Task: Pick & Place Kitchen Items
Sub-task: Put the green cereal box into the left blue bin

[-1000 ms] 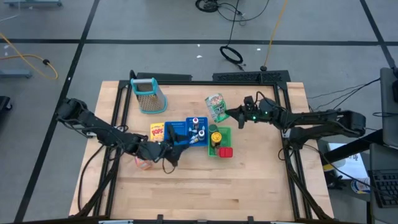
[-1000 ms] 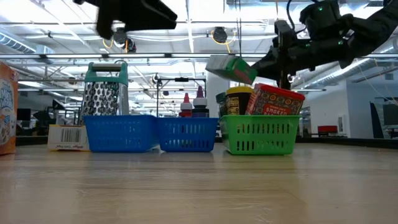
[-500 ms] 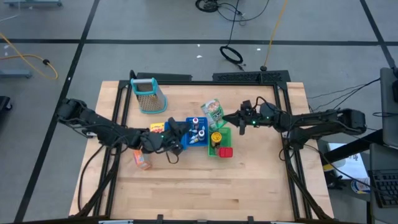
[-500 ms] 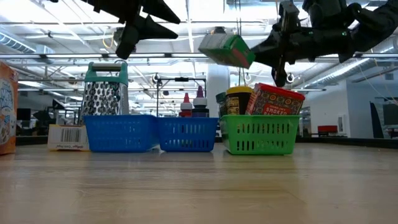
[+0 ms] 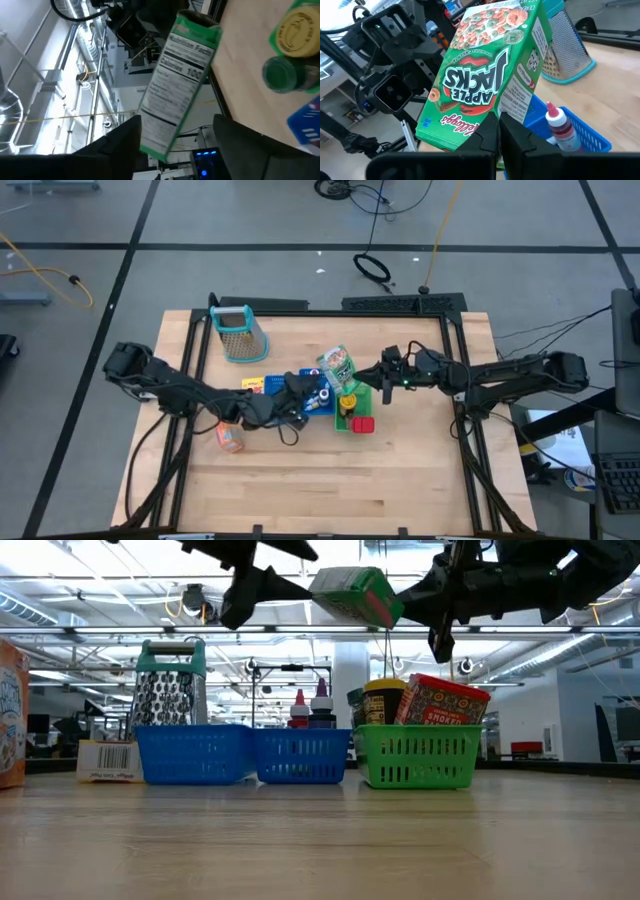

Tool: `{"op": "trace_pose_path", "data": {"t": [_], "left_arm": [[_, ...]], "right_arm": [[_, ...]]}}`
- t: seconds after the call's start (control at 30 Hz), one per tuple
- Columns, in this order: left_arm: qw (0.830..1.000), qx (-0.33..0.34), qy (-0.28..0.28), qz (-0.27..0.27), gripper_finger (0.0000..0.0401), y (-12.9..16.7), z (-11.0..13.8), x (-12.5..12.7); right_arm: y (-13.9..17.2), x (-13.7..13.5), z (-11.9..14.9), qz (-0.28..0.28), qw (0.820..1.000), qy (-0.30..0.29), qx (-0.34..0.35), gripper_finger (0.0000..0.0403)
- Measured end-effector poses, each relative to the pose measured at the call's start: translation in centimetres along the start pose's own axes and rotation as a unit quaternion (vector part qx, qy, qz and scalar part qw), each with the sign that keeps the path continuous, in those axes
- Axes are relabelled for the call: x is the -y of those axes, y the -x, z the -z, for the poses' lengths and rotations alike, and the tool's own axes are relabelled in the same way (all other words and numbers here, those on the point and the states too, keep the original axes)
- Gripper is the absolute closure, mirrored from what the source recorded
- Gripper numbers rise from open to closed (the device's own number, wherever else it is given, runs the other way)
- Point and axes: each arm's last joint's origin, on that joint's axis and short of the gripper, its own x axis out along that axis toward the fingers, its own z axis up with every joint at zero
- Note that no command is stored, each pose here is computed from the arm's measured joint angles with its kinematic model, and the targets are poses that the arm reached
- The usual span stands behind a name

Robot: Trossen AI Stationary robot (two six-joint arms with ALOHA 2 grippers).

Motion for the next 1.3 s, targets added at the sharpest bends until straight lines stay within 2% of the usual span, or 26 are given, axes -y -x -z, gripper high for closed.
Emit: {"op": "trace_pose_path", "data": {"t": [0.27, 0.53, 0.7, 0.93, 1.0, 1.17, 1.3], "left_arm": [[1.0, -0.015, -0.023, -0.004, 0.0101, -2.1, -1.3, -0.6], [0.996, -0.041, -0.079, 0.024, 0.0104, -4.4, -1.1, -0.3], [0.995, -0.039, -0.088, 0.016, 0.015, -4.4, -1.4, -0.5], [0.996, -0.035, -0.086, 0.015, 0.0275, -3.6, -2.2, -0.4], [0.996, -0.043, -0.081, 0.014, 0.0299, -3.6, -2.2, -0.4], [0.996, -0.064, -0.06, 0.009, 0.0309, -3.5, -2.1, -0.4], [0.997, -0.069, -0.046, 0.008, 0.0306, -3.5, -2.1, -0.4]], "right_arm": [[-0.1, -0.5, 0.4, -0.011, 1.0, -0.003, -0.008, 0.0403], [-0.2, -1.0, 0.8, -0.023, 1.0, -0.002, -0.015, 0.0403], [-0.1, -0.9, 0.8, -0.023, 1.0, 0.001, -0.018, 0.0403], [-0.1, -0.8, 0.6, -0.023, 1.0, 0.004, -0.018, 0.0403], [-0.1, -0.8, 0.6, -0.023, 1.0, 0.01, -0.015, 0.0403], [-0.1, -0.8, 0.5, -0.03, 0.999, 0.014, -0.013, 0.0386], [-0.1, -0.8, 0.5, -0.032, 0.999, 0.032, -0.012, 0.0352]]}}
